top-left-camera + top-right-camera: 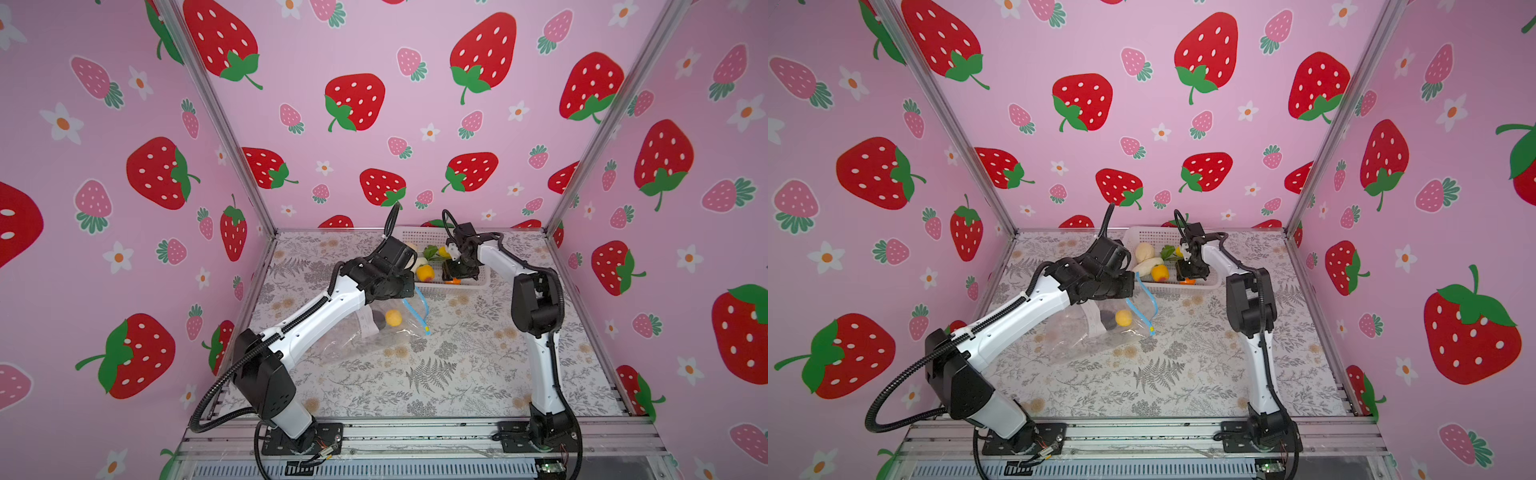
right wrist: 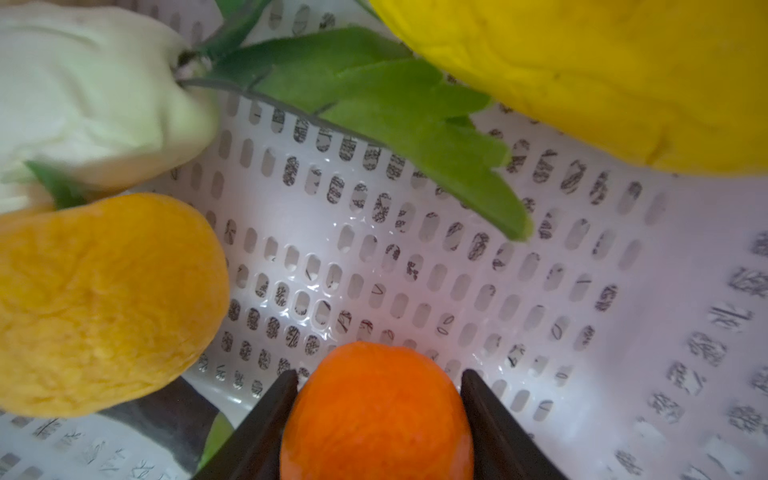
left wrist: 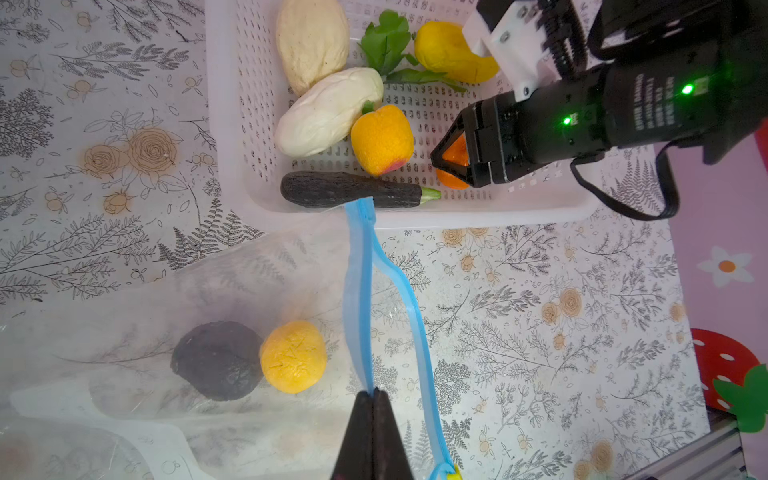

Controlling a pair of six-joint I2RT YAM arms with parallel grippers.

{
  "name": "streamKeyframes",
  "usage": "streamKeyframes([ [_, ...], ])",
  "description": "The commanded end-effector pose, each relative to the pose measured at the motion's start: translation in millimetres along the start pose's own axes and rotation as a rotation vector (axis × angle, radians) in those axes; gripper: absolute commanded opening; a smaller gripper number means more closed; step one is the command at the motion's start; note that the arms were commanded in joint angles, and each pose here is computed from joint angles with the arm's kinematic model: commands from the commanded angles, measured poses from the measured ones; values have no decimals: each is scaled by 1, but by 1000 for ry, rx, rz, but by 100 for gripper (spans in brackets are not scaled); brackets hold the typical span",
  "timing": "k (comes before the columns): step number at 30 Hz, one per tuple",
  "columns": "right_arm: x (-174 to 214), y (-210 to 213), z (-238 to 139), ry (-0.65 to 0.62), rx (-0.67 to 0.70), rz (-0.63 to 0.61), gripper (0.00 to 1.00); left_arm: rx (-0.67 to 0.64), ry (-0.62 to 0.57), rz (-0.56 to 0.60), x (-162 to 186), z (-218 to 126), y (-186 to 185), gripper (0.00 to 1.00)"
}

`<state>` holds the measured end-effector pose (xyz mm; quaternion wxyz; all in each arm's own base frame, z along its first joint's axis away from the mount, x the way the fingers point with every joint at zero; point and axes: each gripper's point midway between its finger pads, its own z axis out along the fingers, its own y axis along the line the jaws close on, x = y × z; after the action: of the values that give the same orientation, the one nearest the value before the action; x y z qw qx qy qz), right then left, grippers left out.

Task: Place the food in the zip-top bag and seal the zipper
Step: 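Close the right gripper on the orange and lift it, then carry the orange with the right gripper over the bag mouth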

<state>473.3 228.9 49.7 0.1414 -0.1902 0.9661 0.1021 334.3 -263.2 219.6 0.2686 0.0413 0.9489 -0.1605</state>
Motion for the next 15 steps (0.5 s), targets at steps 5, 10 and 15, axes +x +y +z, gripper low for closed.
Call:
streamKeyframes([
  [5, -26, 1, -26, -55, 20, -15, 61, 5, -7, -22, -2, -1, 0, 0],
  [10, -42, 6, -45, -107, 4, -16, 61, -2, -10, -24, -2, -2, 2, 0],
  [15, -51, 20, -75, -178, -55, -19, 61, -2, -11, -26, -2, -2, 2, 0],
])
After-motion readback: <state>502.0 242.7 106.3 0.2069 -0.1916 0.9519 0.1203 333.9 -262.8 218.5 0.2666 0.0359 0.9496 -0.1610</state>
